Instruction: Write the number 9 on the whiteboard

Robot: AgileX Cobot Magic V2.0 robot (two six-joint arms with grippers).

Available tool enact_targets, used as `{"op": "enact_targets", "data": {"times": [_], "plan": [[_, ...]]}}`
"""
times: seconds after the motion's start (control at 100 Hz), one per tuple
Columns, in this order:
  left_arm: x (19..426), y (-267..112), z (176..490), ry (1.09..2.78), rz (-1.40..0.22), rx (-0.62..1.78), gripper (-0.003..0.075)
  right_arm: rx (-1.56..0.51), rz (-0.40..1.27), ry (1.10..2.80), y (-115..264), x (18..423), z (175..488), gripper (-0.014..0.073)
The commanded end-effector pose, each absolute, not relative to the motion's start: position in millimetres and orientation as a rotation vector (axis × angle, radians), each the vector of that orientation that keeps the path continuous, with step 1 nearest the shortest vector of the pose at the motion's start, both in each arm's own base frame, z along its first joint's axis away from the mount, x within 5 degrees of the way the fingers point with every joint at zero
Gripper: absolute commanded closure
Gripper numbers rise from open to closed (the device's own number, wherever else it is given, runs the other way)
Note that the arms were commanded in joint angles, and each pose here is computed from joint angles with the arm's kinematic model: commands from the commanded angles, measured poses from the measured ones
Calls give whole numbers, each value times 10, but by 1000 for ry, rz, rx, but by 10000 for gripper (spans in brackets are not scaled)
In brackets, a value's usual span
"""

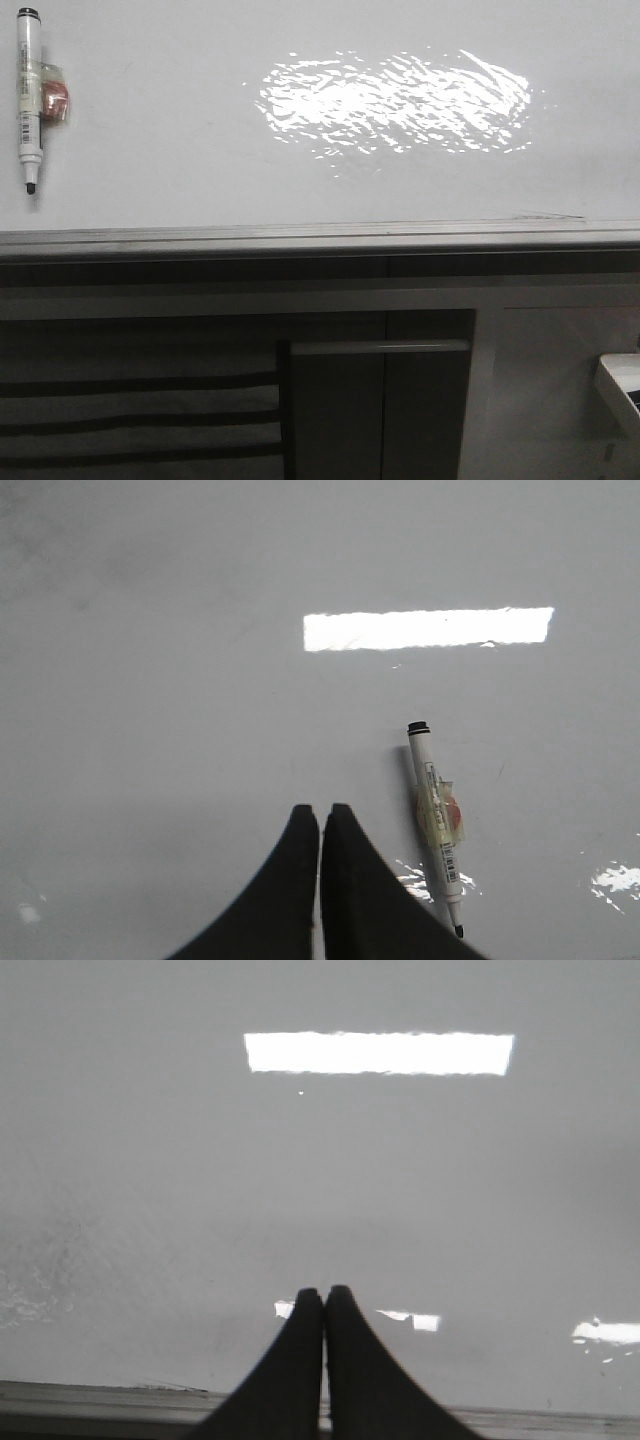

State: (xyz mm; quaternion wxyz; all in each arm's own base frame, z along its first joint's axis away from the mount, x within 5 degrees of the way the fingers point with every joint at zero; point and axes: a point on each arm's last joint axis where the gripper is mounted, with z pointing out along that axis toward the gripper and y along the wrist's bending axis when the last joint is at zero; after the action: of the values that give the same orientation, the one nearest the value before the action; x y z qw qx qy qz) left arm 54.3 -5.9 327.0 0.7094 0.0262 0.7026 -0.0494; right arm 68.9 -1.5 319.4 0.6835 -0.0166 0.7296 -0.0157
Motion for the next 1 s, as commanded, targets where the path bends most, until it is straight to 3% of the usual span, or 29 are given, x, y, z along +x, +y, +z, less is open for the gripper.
{"op": "enact_targets", "data": {"times": [0.0,0.59,0.67,0.76,0.77,0.89,0.94,0.99], "plan": [[577,-59,3464,1487,-113,46,741,-53,-56,1557,-12,725,3408,667],[591,-60,3453,1501,-113,44,741,-58,-51,1536,-4,745,3414,666],[591,-56,3457,1496,-110,38,728,-59,-51,1534,-4,745,3416,617],[592,-46,3457,1495,-85,40,595,-59,-50,1531,-3,745,3419,449],[592,-43,3457,1495,-76,42,542,-59,-50,1531,-3,745,3419,418],[593,-35,3457,1495,-56,44,223,-60,-49,1525,-2,745,3424,171],[593,-35,3457,1495,-56,44,149,-60,-49,1523,-2,745,3426,111],[593,-35,3457,1495,-56,44,122,-60,-49,1521,-1,745,3428,81]]}}
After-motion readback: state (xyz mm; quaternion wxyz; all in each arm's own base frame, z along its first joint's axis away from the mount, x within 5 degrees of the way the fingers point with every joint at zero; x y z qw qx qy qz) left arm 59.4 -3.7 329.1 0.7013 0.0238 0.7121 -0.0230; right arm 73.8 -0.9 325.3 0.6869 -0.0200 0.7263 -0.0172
